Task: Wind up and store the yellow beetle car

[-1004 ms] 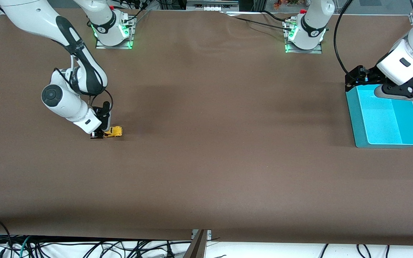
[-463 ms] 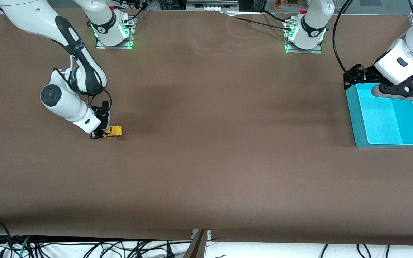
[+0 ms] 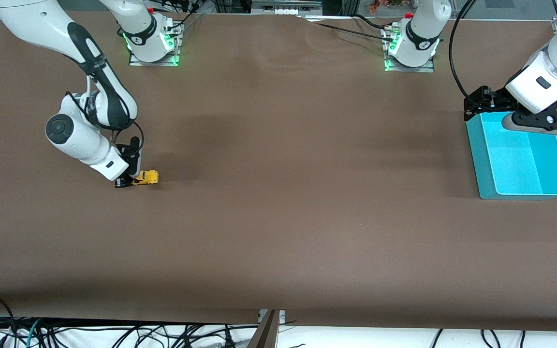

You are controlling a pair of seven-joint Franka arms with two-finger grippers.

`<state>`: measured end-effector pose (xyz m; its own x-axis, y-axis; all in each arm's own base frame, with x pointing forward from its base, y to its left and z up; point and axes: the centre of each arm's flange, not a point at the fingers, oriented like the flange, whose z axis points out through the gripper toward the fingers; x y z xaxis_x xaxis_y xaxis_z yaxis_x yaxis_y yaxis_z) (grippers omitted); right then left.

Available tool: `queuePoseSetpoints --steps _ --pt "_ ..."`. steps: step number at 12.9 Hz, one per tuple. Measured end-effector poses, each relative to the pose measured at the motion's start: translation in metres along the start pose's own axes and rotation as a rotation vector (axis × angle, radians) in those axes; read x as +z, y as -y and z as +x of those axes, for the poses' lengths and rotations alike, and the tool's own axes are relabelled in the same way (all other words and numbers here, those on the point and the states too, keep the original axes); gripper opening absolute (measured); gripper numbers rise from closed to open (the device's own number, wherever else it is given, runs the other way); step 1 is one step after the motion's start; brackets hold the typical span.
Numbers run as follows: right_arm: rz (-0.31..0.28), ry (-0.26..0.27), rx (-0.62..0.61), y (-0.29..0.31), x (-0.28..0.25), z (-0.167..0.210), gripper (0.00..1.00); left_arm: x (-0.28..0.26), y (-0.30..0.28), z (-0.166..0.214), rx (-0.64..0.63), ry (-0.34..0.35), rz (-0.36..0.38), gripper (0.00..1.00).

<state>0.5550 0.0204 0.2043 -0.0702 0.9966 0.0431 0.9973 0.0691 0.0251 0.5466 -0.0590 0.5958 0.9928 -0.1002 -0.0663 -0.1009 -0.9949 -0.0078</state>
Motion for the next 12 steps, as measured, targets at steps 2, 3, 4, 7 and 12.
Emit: queuePoseSetpoints --steps 2,3,4,7,12 --pt "-0.001 0.001 0.002 0.001 -0.001 -0.014 0.38 0.0 0.0 0.0 0.0 -0.001 0.0 1.0" --pt "-0.002 0.001 0.001 0.001 -0.001 -0.022 0.38 0.0 0.001 0.0 -0.001 -0.001 0.0 1.0" --pt "-0.003 0.001 -0.002 0.002 -0.001 -0.03 0.38 0.0 0.001 0.0 -0.002 -0.001 0.0 1.0" --pt "-0.008 0.002 -0.006 0.003 -0.002 -0.053 0.38 -0.001 0.001 0.0 -0.002 -0.001 0.0 1.0" --pt "-0.016 0.004 -0.058 0.008 -0.004 -0.094 0.38 -0.001 0.001 0.0 -0.003 -0.001 0.0 1.0"
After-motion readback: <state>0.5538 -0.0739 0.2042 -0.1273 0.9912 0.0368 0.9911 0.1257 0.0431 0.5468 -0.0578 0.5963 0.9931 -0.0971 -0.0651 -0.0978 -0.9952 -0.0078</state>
